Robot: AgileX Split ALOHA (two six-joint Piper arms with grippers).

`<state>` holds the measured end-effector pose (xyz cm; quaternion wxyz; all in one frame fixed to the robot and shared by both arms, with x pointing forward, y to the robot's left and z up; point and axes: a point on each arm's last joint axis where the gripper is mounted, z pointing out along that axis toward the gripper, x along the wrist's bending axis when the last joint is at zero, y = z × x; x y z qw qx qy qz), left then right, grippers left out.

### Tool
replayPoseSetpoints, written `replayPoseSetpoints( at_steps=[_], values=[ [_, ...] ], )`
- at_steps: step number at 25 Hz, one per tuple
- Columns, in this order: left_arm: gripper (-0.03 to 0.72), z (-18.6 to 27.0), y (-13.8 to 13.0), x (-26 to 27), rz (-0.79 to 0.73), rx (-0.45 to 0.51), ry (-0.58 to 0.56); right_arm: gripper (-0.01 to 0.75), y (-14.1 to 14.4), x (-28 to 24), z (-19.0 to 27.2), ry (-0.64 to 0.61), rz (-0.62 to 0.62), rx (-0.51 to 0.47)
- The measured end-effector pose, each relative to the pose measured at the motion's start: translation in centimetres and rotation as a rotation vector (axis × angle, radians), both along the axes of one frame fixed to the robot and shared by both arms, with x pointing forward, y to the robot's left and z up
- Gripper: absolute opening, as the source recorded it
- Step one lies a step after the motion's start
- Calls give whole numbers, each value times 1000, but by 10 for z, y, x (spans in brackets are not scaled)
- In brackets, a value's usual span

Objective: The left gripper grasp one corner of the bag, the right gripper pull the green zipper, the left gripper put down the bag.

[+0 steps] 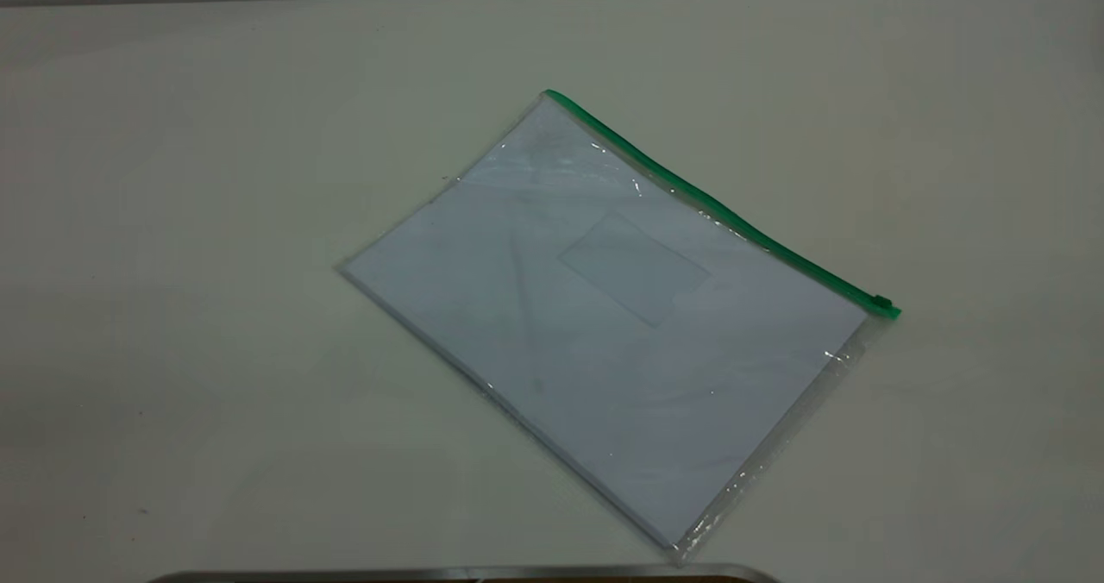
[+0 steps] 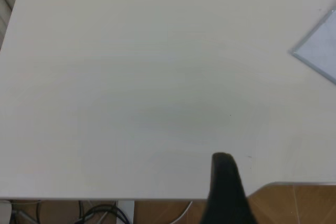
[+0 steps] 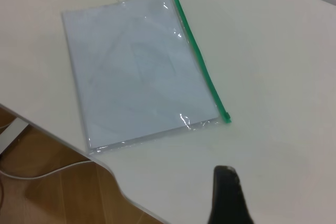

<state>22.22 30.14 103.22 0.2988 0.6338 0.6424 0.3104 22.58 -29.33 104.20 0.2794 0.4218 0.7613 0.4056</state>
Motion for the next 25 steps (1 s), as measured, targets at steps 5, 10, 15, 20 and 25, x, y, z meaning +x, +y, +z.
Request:
replayPoseSetpoints(
  at_steps=[5, 10, 15, 20, 25],
  values=[
    [590, 0, 0, 0, -1, -2, 0, 530, 1, 1, 0, -1, -80, 0],
    [590, 0, 0, 0, -1, -2, 0, 530, 3, 2, 0, -1, -278, 0],
    [590, 0, 0, 0, -1, -2, 0, 530, 4, 4, 0, 1, -420, 6],
    [590, 0, 0, 0, -1, -2, 0, 530, -2, 4, -1, 11, -516, 28],
    [590, 0, 0, 0, -1, -2, 0, 530, -5, 4, -1, 11, -558, 38]
  ],
)
